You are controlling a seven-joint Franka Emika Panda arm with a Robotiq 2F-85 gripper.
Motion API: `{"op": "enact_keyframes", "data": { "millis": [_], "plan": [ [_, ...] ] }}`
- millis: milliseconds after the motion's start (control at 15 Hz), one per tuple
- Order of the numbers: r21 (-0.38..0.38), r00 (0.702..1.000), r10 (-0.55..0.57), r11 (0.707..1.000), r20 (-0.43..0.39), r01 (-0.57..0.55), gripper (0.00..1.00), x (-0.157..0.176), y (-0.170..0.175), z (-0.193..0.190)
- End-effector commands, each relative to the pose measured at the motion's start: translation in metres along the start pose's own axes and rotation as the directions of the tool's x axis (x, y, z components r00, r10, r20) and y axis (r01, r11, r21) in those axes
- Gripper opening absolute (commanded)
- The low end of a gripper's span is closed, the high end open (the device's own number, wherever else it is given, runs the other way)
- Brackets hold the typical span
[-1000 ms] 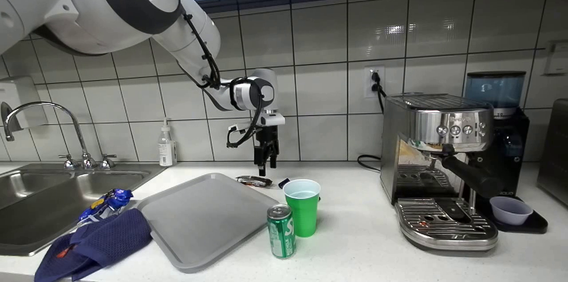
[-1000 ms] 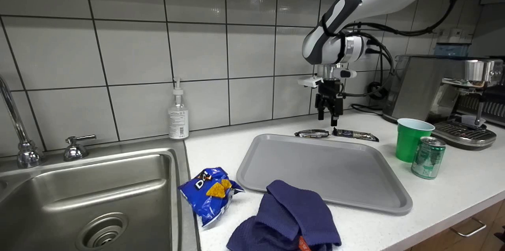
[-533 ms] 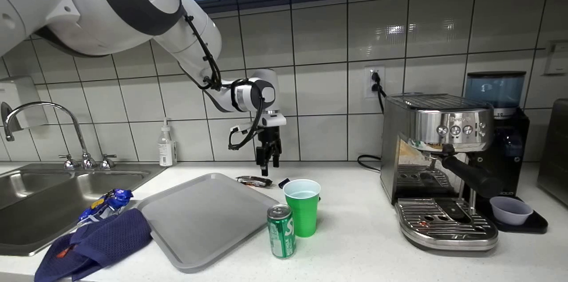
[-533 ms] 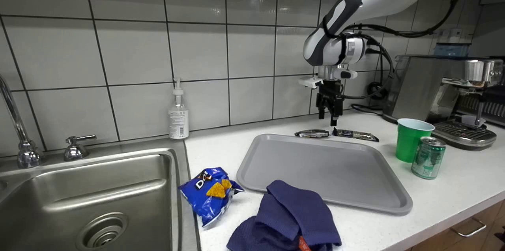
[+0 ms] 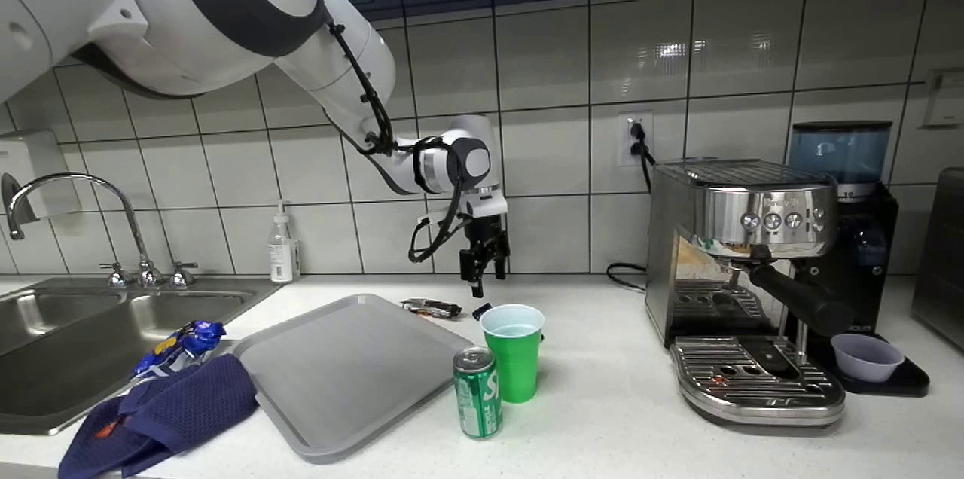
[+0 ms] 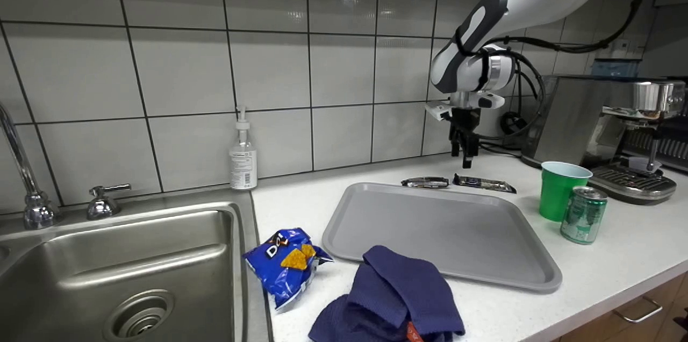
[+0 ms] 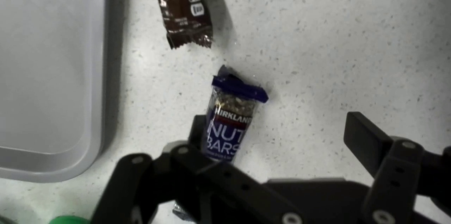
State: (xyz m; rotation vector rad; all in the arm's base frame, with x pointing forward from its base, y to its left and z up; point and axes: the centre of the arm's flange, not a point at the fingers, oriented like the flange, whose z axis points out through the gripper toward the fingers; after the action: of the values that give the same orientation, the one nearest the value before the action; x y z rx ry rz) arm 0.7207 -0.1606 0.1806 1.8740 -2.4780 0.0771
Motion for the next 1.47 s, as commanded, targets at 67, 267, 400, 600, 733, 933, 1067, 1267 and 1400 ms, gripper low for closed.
{"op": "enact_keyframes", "data": {
  "millis": [67,267,400,600,733,933,1067,1267,1400],
  "plan": [
    [0.021,0.996,0.088,0.996,-0.013,-0.087,1.0,0.023,0.007,-0.008],
    [0.044,0.993,0.118,0.992,-0.024,-0.117,1.0,0.033,0.01,-0.008],
    [0.062,0.989,0.142,0.988,-0.034,-0.14,1.0,0.036,0.012,-0.007],
    [0.062,0.984,0.173,0.984,-0.045,-0.17,1.0,0.039,0.019,-0.001],
    [0.052,0.985,0.168,0.985,-0.049,-0.166,1.0,0.039,0.025,0.001],
    [0.033,0.986,0.155,0.988,-0.055,-0.153,1.0,0.038,0.032,0.002],
    [0.026,0.987,0.15,0.989,-0.058,-0.149,1.0,0.038,0.036,0.002],
    [0.018,0.987,0.141,0.99,-0.072,-0.14,1.0,0.036,0.042,0.006],
    [0.014,0.988,0.135,0.991,-0.077,-0.135,1.0,0.034,0.045,0.012]
  ]
}}
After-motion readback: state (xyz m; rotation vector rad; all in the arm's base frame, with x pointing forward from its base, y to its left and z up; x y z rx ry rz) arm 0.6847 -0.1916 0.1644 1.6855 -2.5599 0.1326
